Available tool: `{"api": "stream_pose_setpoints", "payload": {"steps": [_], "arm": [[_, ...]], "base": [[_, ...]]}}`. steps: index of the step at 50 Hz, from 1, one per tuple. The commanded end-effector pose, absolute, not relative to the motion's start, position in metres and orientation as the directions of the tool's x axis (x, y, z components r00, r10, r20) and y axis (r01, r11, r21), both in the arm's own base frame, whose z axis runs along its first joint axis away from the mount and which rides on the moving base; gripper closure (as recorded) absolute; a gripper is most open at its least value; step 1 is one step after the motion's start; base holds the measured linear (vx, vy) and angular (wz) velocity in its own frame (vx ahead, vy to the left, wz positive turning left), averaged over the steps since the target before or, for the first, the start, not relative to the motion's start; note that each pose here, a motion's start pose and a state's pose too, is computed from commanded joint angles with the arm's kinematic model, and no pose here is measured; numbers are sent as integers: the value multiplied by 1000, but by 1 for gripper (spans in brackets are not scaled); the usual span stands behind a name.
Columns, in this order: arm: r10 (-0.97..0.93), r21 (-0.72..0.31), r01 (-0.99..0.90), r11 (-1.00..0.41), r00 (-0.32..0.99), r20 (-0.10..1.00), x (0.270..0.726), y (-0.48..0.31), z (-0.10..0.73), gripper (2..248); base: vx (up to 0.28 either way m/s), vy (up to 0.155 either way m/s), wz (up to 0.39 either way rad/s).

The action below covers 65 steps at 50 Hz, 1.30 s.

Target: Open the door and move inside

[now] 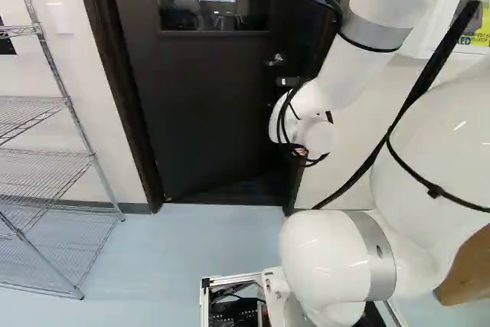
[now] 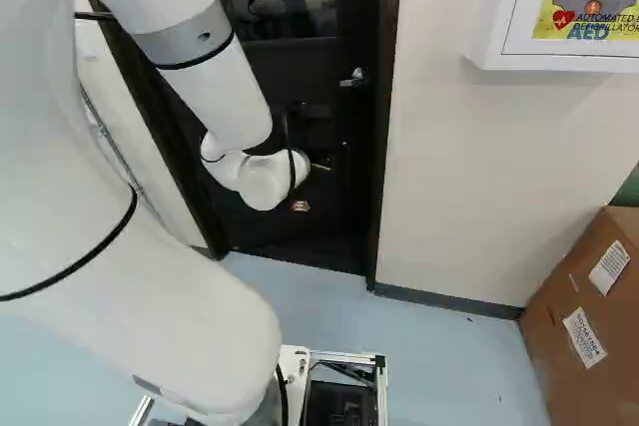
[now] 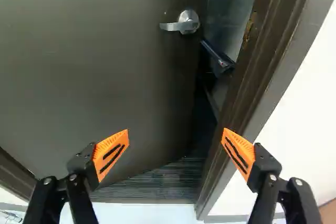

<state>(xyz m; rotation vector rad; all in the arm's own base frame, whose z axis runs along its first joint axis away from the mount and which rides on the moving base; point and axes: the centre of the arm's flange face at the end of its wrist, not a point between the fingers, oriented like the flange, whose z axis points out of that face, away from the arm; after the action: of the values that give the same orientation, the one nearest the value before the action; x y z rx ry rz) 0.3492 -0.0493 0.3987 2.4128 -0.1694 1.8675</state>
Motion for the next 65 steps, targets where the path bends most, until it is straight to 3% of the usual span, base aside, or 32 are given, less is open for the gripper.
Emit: {"api": "stream_pose_setpoints", "payload": {"steps": [34,65], "arm": [[-35,0,-140,-990,248,968,349,-49,399,3],[-35,0,-140,-990,248,968,349,-49,399,3]], "base": [[2,41,-224],[62,80,-271]]}}
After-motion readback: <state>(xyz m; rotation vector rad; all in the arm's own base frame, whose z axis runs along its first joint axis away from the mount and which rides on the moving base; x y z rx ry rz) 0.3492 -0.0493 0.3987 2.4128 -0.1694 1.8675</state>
